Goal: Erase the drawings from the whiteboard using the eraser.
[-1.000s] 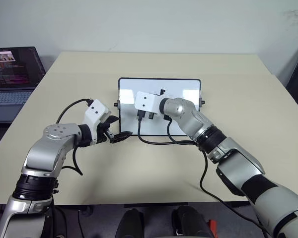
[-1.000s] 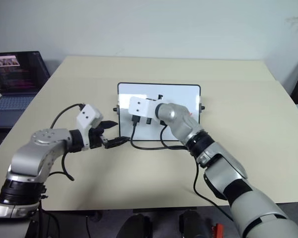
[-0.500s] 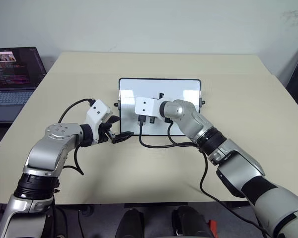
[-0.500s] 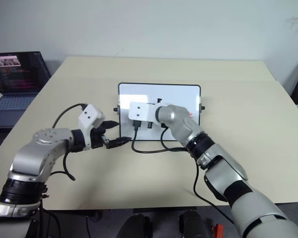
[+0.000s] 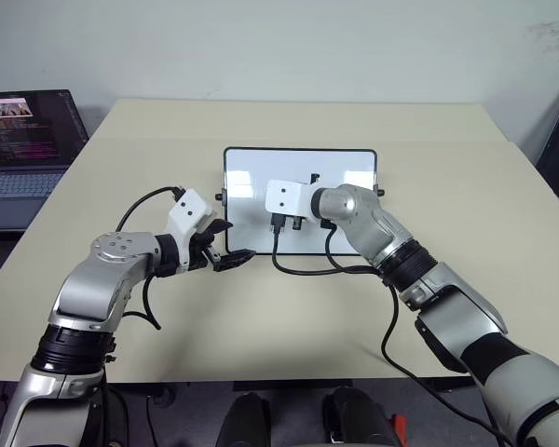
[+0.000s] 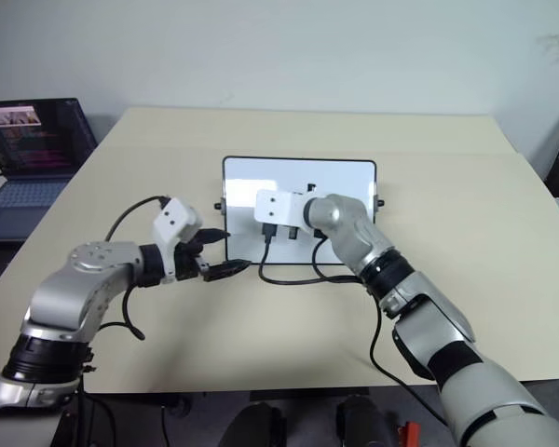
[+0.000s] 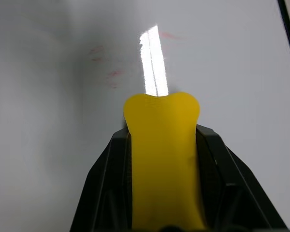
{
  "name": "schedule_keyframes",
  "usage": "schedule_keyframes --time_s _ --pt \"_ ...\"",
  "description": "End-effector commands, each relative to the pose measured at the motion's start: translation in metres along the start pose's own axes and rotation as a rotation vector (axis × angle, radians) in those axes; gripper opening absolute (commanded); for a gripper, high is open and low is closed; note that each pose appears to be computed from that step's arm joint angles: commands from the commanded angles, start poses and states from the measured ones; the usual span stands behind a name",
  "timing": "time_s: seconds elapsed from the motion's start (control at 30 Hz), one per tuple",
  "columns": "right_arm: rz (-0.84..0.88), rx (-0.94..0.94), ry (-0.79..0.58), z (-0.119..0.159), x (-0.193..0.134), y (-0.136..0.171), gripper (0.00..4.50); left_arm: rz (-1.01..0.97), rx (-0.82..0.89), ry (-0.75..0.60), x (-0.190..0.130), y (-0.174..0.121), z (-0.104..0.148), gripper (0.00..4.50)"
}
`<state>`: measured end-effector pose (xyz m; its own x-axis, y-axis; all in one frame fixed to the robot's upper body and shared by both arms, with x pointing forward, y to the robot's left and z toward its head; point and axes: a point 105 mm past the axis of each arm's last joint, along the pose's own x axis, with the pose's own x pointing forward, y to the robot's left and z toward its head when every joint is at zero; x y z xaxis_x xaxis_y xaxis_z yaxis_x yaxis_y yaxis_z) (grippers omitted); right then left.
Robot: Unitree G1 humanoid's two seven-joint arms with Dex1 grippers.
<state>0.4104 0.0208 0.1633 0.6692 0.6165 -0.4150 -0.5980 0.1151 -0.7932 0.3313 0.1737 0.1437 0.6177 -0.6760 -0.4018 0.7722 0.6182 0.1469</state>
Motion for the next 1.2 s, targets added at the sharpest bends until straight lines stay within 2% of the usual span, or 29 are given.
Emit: schedule_keyframes --time_s 0.03,0.1,0.2,0.43,0.5,0.63,0.77,0.93,1.03,1.2 --pt "-0.083 -0.009 0.059 -0.013 0.000 -0.012 1.36 0.008 0.041 -0.035 -0.003 0.002 0.013 4.50" --pt "-0.170 -0.009 0.029 -0.004 -0.002 -0.029 1.36 0.005 0.041 -0.034 -0.003 0.001 0.013 4.50" --pt "-0.178 -0.002 0.023 -0.003 -0.001 -0.031 1.36 0.003 0.041 -0.034 -0.003 0.001 0.013 4.50" --pt "0.032 0.010 0.039 -0.011 0.004 0.013 1.36 0.001 0.039 -0.031 -0.003 0.000 0.012 4.50" --pt "0.047 0.006 0.036 -0.010 0.003 0.017 1.36 0.000 0.039 -0.032 -0.002 0.000 0.012 4.50" --pt "-0.071 0.035 -0.014 0.000 0.001 -0.005 1.36 0.012 0.052 -0.037 -0.003 0.002 0.013 4.50" --pt "-0.179 0.312 -0.175 0.023 -0.021 -0.035 1.36 0.053 0.044 -0.059 -0.005 0.010 0.016 4.50" --pt "-0.196 0.648 -0.373 0.041 -0.073 -0.038 1.36 0.037 0.045 -0.109 -0.002 0.007 0.023 4.50" --pt "-0.233 0.695 -0.348 0.024 -0.106 -0.027 1.36 0.019 0.061 -0.148 0.001 0.004 0.031 4.50" --pt "-0.297 0.786 -0.215 -0.016 -0.134 -0.002 1.36 -0.010 0.070 -0.159 0.006 0.000 0.034 4.50"
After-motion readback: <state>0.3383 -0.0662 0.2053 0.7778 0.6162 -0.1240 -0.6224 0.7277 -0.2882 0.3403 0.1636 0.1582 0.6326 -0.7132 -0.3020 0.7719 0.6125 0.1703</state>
